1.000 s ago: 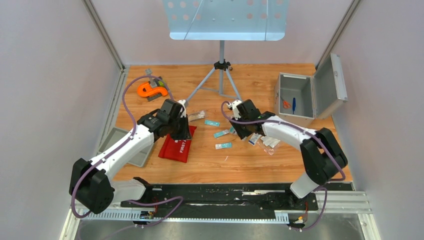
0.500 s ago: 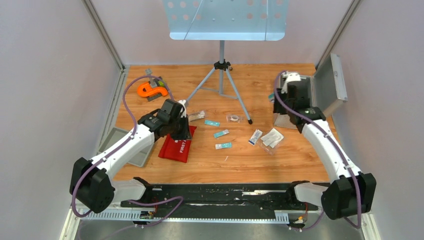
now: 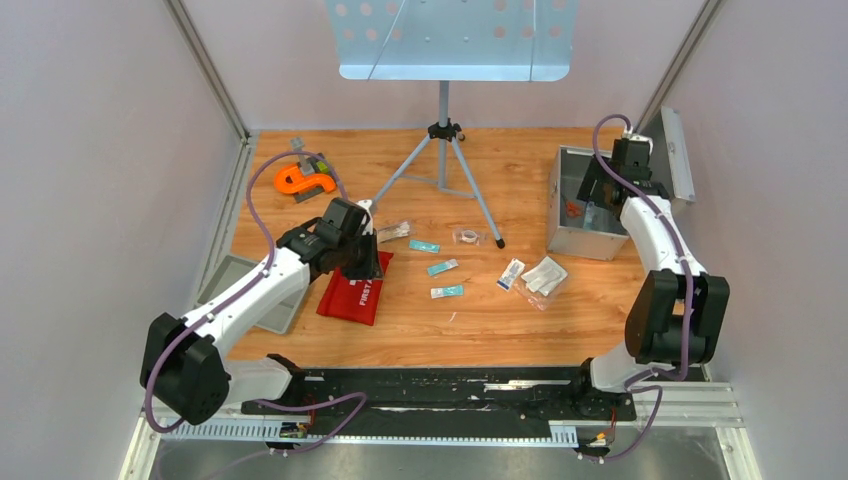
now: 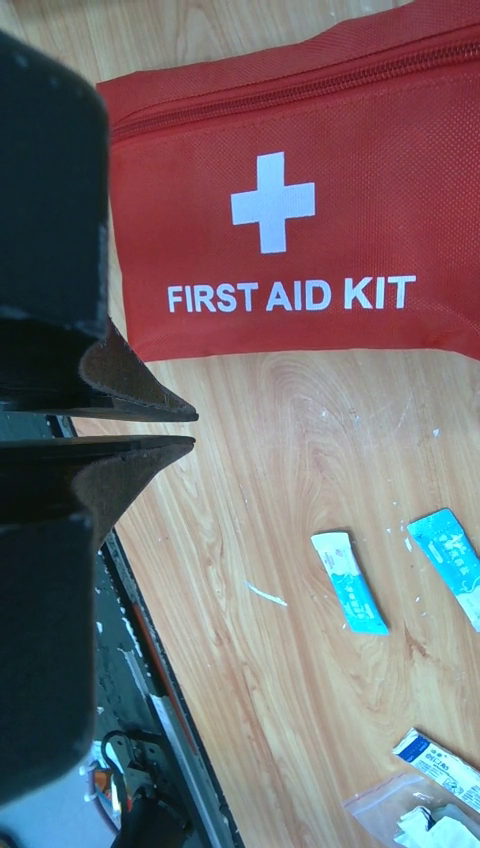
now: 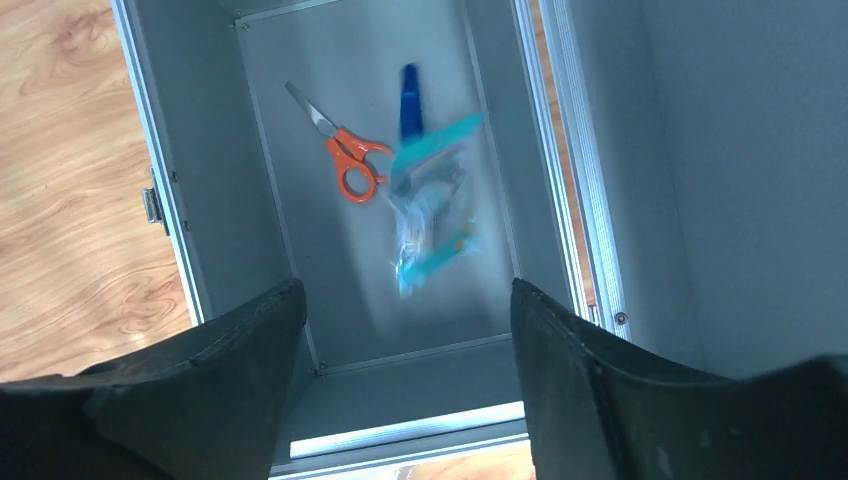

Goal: Organize the medicine kit
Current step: Place the medical item at the medicine box, then pick up the medical item at the center of the board.

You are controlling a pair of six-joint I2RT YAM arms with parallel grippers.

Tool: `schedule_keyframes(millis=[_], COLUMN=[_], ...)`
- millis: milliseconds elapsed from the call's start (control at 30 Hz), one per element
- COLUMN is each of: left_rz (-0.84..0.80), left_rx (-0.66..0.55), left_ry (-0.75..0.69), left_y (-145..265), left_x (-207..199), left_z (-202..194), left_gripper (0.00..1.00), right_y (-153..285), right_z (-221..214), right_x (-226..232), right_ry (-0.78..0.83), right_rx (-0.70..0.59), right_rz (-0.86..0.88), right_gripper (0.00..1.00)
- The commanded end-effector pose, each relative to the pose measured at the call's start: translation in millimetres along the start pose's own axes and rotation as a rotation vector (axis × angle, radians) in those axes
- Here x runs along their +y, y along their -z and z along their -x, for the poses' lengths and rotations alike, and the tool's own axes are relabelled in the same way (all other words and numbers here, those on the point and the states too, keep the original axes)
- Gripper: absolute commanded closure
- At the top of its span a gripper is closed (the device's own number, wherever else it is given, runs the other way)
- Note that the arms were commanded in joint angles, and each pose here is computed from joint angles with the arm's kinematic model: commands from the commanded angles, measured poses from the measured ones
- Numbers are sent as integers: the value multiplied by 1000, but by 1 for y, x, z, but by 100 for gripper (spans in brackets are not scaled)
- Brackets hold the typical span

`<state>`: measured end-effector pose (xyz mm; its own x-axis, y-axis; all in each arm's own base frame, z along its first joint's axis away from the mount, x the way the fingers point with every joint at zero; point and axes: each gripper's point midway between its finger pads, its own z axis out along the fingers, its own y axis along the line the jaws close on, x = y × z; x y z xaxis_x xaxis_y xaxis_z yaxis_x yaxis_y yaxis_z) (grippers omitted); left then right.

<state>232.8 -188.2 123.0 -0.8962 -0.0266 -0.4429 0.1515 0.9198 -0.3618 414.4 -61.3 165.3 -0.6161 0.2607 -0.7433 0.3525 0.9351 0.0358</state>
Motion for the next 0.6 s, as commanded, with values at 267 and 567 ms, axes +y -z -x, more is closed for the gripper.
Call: schedule_keyframes(millis=[267,567], left_rz=[15,54], left_rx=[-83,-136], left_ry=[-15,10], left_y=[13,21], left_x=[0,7], left_z=[19,26], left_gripper=[82,82], right_y=[63,117], right_z=[50,-23], right_x=[27,144], right_ry=[-14,115], right_rx=[-215,-185], right_rz=[125,453], right_gripper=[23,25])
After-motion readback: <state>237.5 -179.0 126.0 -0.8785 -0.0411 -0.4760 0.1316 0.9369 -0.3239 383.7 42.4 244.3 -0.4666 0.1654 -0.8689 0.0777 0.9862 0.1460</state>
